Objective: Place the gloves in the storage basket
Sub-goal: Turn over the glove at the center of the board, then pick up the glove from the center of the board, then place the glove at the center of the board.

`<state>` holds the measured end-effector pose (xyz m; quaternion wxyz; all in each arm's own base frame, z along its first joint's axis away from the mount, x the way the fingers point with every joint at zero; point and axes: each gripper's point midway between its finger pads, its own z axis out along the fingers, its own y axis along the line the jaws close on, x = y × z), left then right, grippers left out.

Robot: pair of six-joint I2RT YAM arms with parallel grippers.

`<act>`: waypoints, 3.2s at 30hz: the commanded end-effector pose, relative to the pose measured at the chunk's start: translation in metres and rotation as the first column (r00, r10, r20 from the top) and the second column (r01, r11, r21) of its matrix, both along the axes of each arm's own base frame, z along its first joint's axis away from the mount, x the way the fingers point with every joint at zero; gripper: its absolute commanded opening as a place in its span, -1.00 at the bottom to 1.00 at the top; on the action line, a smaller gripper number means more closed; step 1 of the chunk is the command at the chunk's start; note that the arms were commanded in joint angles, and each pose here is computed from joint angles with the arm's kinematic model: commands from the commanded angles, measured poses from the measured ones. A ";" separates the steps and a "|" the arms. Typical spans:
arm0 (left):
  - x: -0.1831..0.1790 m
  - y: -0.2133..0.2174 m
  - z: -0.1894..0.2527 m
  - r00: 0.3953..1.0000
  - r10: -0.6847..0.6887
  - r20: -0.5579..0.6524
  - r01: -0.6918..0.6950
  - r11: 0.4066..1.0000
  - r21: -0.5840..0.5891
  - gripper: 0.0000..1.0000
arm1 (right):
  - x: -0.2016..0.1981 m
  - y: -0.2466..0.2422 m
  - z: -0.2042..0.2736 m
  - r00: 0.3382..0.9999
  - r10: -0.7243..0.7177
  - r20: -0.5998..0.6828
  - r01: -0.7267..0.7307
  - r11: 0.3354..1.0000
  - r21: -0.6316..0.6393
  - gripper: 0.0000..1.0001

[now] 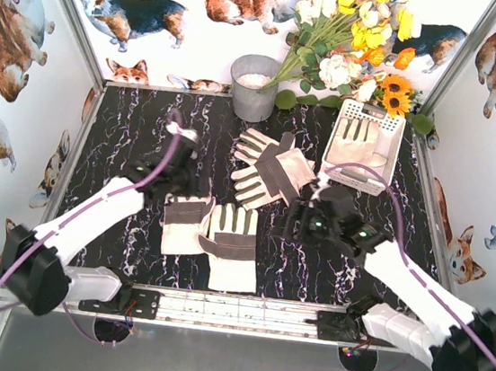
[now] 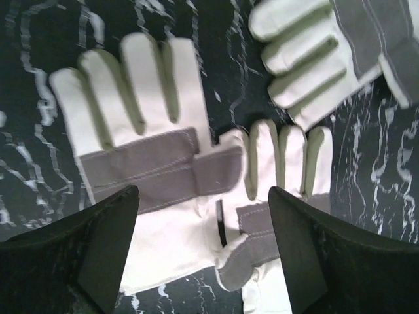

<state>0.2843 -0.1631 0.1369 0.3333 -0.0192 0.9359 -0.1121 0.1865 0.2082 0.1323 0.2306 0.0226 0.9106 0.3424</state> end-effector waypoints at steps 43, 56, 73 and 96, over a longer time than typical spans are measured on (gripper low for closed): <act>0.005 0.106 -0.121 0.912 0.167 -0.373 -0.278 0.923 -0.267 -0.99 | 0.087 0.260 -0.011 0.947 0.315 0.059 -0.321 0.932 0.170 -1.00; 0.006 0.108 0.004 0.968 0.249 -0.012 -0.237 0.903 -0.357 -0.73 | 0.061 0.231 0.124 0.881 0.375 0.289 -0.439 0.876 0.201 -1.00; -0.066 0.058 0.021 0.997 0.067 -0.040 -0.077 0.884 -0.462 0.22 | -0.028 -0.034 0.022 0.992 0.117 0.046 -0.109 0.982 -0.156 -1.00; -0.087 -0.003 -0.033 0.984 -0.075 -0.163 -0.012 0.880 -0.475 0.27 | 0.014 -0.045 -0.062 0.998 0.043 0.047 -0.030 0.971 -0.238 -1.00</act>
